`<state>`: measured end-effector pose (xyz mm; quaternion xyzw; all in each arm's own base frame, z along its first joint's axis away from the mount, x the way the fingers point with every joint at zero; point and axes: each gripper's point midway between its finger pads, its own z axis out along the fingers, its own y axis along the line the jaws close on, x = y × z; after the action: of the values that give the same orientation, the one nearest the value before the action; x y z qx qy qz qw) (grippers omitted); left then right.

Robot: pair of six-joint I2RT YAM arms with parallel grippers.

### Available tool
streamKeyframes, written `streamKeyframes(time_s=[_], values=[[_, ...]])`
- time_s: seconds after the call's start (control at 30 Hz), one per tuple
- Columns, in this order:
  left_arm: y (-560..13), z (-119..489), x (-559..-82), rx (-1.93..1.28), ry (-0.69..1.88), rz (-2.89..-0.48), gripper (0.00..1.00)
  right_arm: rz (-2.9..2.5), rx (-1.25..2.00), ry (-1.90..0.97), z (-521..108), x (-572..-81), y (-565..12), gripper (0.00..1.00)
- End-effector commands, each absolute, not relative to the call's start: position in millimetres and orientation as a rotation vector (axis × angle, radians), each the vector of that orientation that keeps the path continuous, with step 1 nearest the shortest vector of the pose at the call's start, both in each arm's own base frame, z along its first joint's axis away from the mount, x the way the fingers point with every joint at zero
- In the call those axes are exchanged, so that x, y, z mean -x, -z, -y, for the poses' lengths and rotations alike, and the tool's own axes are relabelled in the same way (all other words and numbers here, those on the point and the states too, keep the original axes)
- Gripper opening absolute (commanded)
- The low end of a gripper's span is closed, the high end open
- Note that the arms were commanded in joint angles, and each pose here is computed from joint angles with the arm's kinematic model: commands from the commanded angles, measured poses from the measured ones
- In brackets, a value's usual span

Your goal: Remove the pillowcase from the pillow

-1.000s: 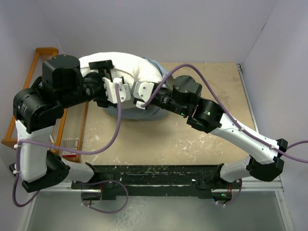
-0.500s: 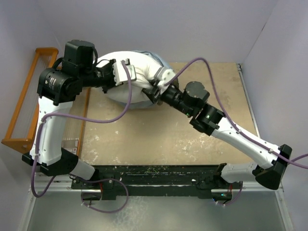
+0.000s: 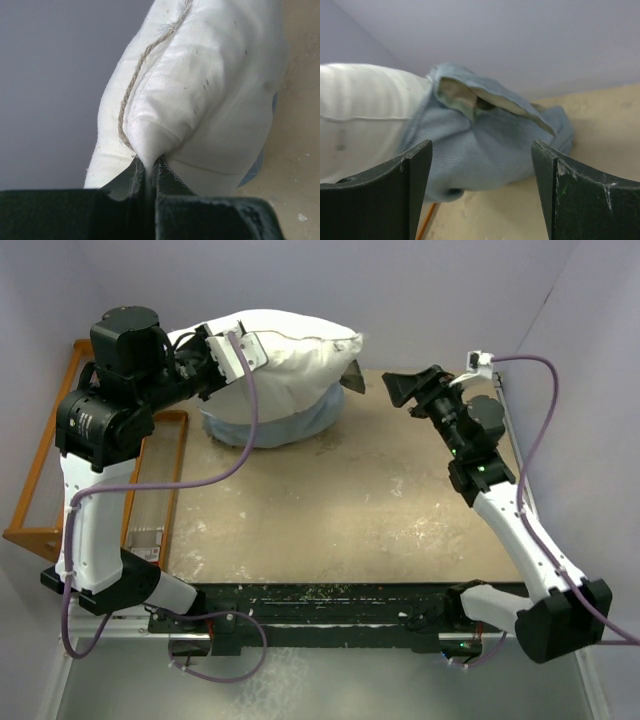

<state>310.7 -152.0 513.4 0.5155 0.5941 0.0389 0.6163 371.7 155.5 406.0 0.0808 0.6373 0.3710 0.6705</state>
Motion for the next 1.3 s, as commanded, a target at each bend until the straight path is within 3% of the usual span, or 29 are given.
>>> streamKeyframes(time_s=[0.0,0.23,0.5,0.9,1.03,1.27], values=[[-583.6,138.3,-292.7,-1.042,-0.158,-1.177,0.00,-1.441,-0.169,-1.038,-181.7,-376.5,-404.9,0.83],[-593.1,136.1,-285.7,-1.046,-0.174,-1.141,0.00,-1.390,-0.113,-1.098,-201.3,-397.0,-418.4,0.99],[-597.1,134.8,-274.8,-1.064,-0.170,-1.121,0.00,-1.416,-0.238,-1.079,-209.5,-449.7,-397.6,1.00],[-595.6,134.2,-273.1,-1.074,-0.170,-1.123,0.00,-1.436,0.496,-0.746,-256.0,-457.6,-357.6,0.99],[-597.3,133.2,-272.3,-1.068,-0.175,-1.122,0.00,-1.435,0.562,-0.690,-273.1,-467.7,-349.4,0.93],[-600.9,125.6,-265.7,-1.058,-0.202,-1.121,0.00,-1.450,0.462,-0.518,-267.9,-505.7,-333.5,0.58]])
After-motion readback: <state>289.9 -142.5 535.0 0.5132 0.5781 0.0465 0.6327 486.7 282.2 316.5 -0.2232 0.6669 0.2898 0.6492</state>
